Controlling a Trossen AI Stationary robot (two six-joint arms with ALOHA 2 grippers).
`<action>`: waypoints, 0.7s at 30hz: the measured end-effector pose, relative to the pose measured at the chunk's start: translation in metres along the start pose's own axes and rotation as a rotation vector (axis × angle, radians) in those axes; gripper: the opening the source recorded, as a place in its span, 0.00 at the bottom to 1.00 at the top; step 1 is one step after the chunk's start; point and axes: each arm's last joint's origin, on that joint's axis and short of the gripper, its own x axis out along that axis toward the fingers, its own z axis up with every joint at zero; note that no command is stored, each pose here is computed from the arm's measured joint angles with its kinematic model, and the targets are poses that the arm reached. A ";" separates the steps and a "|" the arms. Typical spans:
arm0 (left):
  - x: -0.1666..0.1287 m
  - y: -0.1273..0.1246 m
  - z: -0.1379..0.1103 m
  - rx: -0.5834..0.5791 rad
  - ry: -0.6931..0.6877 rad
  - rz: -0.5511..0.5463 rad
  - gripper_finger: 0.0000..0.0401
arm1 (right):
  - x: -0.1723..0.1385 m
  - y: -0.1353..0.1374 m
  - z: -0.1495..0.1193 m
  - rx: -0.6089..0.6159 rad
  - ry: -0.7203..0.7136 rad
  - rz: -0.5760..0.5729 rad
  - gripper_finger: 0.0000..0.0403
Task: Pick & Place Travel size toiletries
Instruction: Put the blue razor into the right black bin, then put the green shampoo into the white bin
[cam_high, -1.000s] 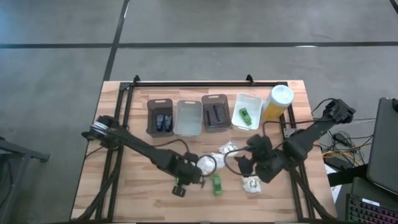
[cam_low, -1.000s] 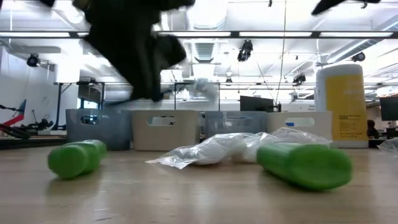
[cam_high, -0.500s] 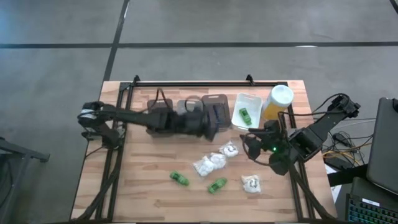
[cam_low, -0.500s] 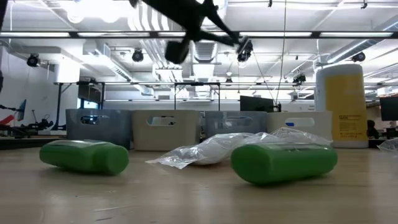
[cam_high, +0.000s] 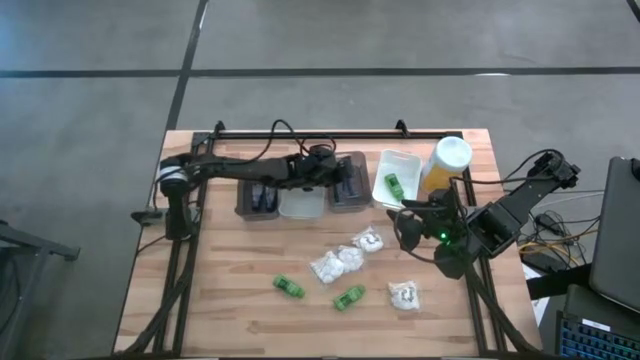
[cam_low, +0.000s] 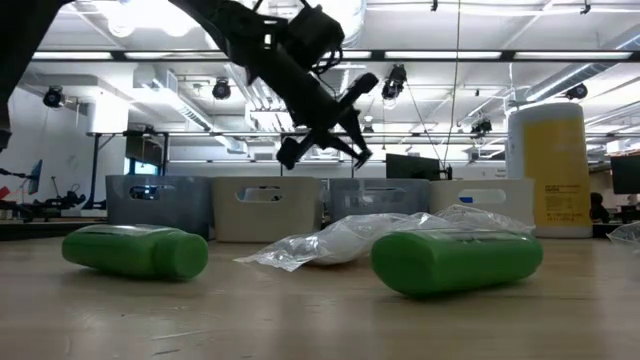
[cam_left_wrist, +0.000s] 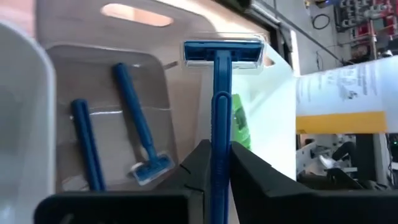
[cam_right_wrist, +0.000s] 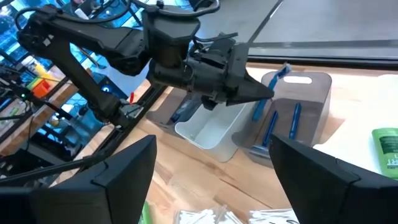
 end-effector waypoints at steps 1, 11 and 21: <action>0.002 -0.001 0.000 0.011 -0.012 0.002 0.13 | 0.000 0.000 0.000 0.007 0.000 -0.001 0.76; 0.012 0.005 -0.001 0.054 -0.012 0.060 0.39 | 0.001 -0.003 0.000 0.036 -0.001 -0.018 0.80; -0.043 -0.030 -0.020 0.633 0.396 -0.298 0.47 | 0.002 -0.001 -0.004 0.014 0.040 -0.018 0.84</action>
